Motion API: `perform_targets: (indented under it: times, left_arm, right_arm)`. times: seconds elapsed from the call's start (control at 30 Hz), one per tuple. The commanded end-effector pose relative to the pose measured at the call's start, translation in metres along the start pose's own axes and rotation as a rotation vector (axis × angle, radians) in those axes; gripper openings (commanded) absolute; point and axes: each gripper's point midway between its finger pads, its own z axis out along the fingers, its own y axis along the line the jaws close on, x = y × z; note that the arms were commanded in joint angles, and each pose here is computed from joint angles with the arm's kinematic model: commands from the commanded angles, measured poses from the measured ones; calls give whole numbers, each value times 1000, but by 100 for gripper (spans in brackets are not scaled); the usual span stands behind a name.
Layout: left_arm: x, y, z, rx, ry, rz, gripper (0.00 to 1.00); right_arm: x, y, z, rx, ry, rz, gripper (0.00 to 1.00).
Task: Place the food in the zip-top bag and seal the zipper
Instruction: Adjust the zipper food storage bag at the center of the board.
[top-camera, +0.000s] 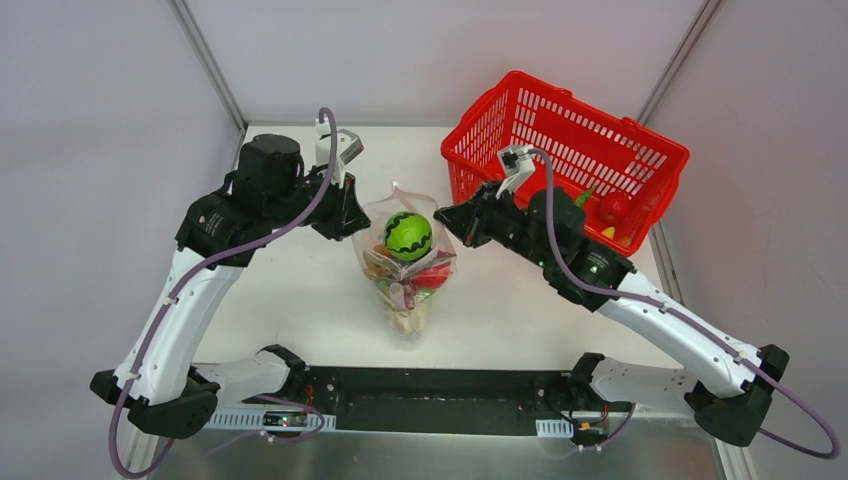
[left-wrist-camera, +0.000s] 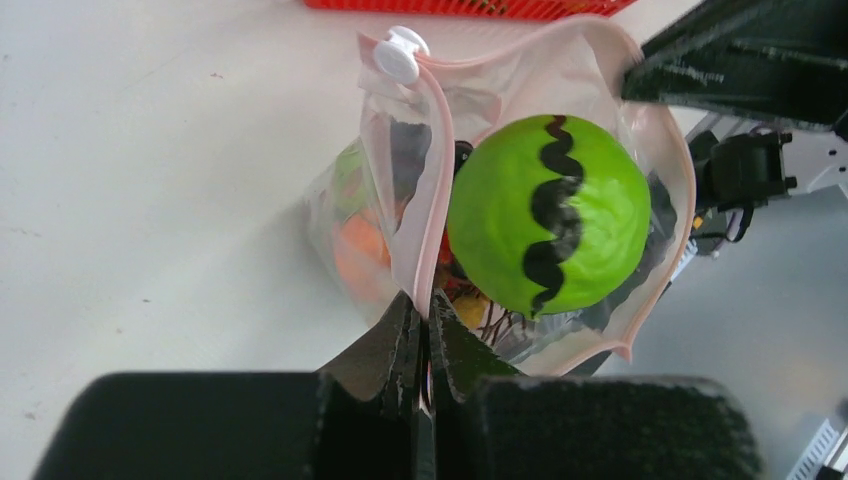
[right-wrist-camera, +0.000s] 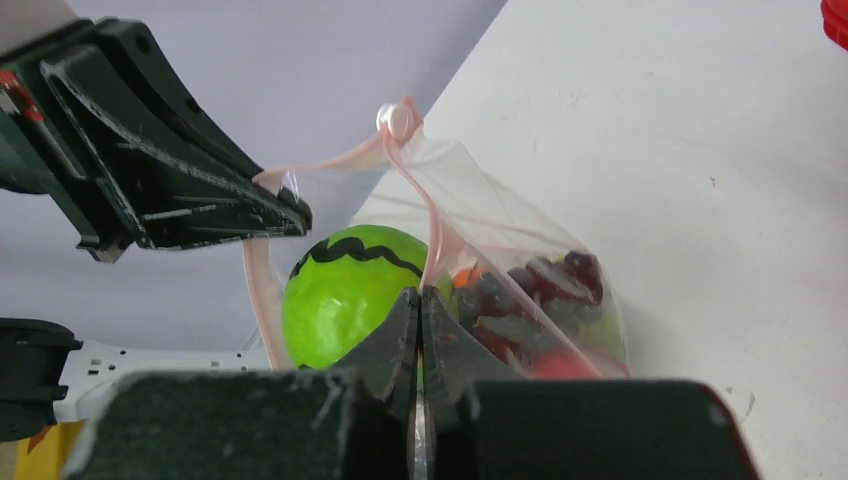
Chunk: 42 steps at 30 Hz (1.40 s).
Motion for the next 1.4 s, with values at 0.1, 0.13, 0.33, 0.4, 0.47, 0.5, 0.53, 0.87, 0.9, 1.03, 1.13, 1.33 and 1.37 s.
perform_targets:
  times: [0.1,0.13,0.33,0.4,0.47,0.5,0.53,0.87,0.9,1.03,1.13,1.33,1.37]
  left_arm:
    - [15,9,27,-6,118,-42,0]
    - [16,11,35,-7,133,-60,0]
    - [6,23,45,-74,114,-94,0]
    - [-2,30,36,-125,67,-82,0]
    - [-9,40,28,-199,22,-72,0]
    - [-12,47,22,-241,-5,-65,0]
    - [-14,50,20,-264,-24,-60,1]
    - [-20,36,33,-166,-57,-64,0]
    - [-23,34,32,-153,-58,-69,0]
    - [-36,2,13,-24,-64,-77,0]
    - [-26,20,28,-89,-48,-68,5]
    - [-26,-14,64,147,34,-150,0]
    - [-28,-13,66,144,33,-153,0]
  right_arm:
    - [-21,-30,33,138,-58,8,0]
    - [-15,-36,38,157,-41,8,0]
    - [-22,-24,40,100,-37,-36,0]
    - [-33,-11,33,50,-63,-30,0]
    - [-45,-5,25,26,-119,-21,0]
    - [-51,-9,23,49,-154,-18,0]
    - [-54,-17,23,90,-173,-18,0]
    - [-32,10,26,-76,-52,-19,0]
    - [-27,23,23,-139,-18,-7,0]
    - [-26,35,16,-218,-44,51,0]
    - [-25,-14,33,14,-107,85,0]
    - [-13,-4,57,-35,-43,162,0]
    - [-13,1,56,-69,-60,194,0]
